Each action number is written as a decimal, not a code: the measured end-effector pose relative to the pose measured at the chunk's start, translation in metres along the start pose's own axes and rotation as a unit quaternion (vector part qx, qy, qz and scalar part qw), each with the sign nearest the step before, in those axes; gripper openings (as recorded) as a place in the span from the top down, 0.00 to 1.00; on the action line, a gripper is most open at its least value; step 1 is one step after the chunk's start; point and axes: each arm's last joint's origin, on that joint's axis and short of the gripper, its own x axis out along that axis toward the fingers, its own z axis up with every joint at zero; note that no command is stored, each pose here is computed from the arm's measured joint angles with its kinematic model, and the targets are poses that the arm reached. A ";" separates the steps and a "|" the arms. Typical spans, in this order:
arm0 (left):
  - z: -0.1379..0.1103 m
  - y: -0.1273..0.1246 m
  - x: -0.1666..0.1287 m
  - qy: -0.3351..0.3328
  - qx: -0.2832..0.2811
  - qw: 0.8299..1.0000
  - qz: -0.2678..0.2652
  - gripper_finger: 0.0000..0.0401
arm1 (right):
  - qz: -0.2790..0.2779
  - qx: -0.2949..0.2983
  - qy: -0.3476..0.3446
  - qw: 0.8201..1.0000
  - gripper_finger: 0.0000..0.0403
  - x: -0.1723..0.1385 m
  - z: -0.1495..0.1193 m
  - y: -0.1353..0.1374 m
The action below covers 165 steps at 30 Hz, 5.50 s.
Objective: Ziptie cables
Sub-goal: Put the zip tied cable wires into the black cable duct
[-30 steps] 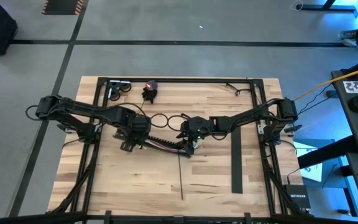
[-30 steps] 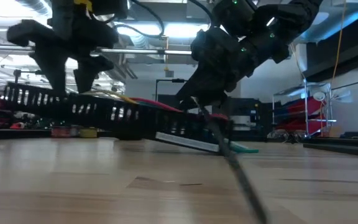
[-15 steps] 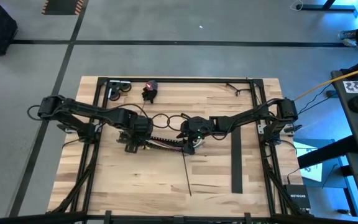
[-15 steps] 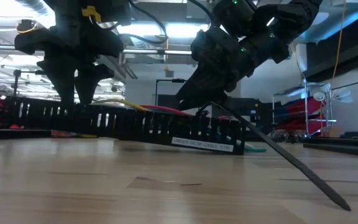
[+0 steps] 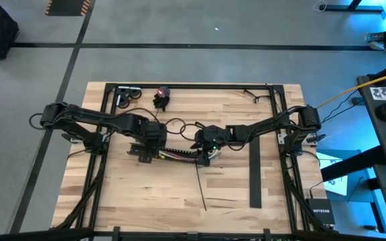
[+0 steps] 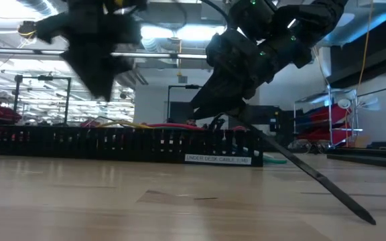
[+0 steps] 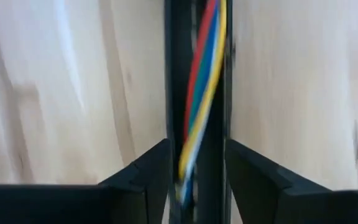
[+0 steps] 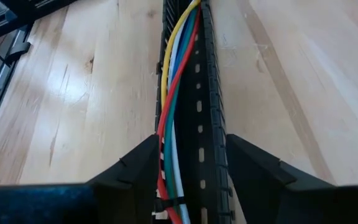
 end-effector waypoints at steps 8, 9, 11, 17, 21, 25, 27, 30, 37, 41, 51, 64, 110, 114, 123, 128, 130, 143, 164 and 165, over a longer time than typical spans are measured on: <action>0.008 -0.003 0.024 -0.093 0.014 0.995 -0.017 0.69 | 0.006 -0.003 0.027 1.000 0.62 -0.008 -0.001 0.017; 0.007 -0.004 0.028 -0.100 0.014 0.995 -0.028 0.70 | 0.007 -0.012 0.036 0.999 0.64 -0.007 -0.001 0.021; 0.006 -0.005 0.035 -0.116 0.015 0.992 -0.038 0.73 | 0.004 -0.030 0.055 0.998 0.69 -0.008 -0.003 0.028; 0.004 -0.006 0.052 -0.138 0.016 0.990 -0.036 0.78 | -0.021 -0.077 0.085 0.993 0.78 -0.009 -0.003 0.042; -0.002 -0.007 0.070 -0.134 0.010 0.990 -0.032 0.80 | -0.031 -0.090 0.114 0.989 0.82 -0.012 0.002 0.046; -0.010 -0.005 0.088 -0.108 -0.020 0.994 -0.028 0.81 | -0.050 -0.089 0.145 0.984 0.85 -0.016 0.004 0.047; -0.010 -0.003 0.092 -0.102 -0.033 0.994 -0.029 0.81 | -0.055 -0.077 0.155 0.983 0.87 -0.018 0.008 0.049; -0.008 -0.003 0.101 -0.104 -0.043 0.993 -0.029 0.81 | -0.058 -0.043 0.174 0.982 0.90 -0.022 0.012 0.052; -0.003 -0.002 0.103 -0.127 -0.043 0.991 -0.025 0.81 | -0.083 0.031 0.175 0.981 0.96 -0.029 0.027 0.067; 0.000 -0.001 0.103 -0.143 -0.042 0.989 -0.022 0.81 | -0.087 0.019 0.134 0.987 1.00 -0.026 0.026 0.086; 0.000 -0.001 0.103 -0.147 -0.041 0.988 -0.021 0.81 | -0.146 0.204 0.125 0.960 0.95 -0.017 0.010 0.093; 0.002 -0.001 0.105 -0.154 -0.047 0.987 -0.021 0.81 | -0.125 0.392 0.134 0.901 0.59 0.003 0.002 0.094; 0.005 -0.001 0.108 -0.165 -0.058 0.984 -0.023 0.81 | -0.174 0.325 0.223 0.902 0.98 0.017 -0.025 0.085; 0.005 -0.001 0.114 -0.160 -0.068 0.985 -0.026 0.81 | -0.184 0.323 0.233 0.898 1.00 0.024 -0.032 0.082; 0.006 -0.001 0.112 -0.170 -0.068 0.983 -0.025 0.81 | -0.207 0.283 0.232 0.907 1.00 0.023 -0.037 0.082; 0.006 -0.001 0.112 -0.172 -0.067 0.983 -0.025 0.81 | -0.188 0.263 0.246 0.914 1.00 0.023 -0.050 0.104; 0.007 -0.001 0.112 -0.175 -0.067 0.982 -0.024 0.81 | -0.168 0.264 0.246 0.917 1.00 0.030 -0.057 0.112; 0.010 0.000 0.111 -0.191 -0.077 0.978 -0.023 0.81 | -0.144 0.263 0.271 0.915 0.98 0.025 -0.050 0.127; 0.010 0.000 0.111 -0.188 -0.080 0.979 -0.025 0.81 | -0.154 0.279 0.252 0.914 0.58 -0.045 0.018 0.091; 0.010 0.000 0.111 -0.188 -0.081 0.979 -0.025 0.81 | -0.155 0.291 0.261 0.907 0.58 -0.044 0.016 0.082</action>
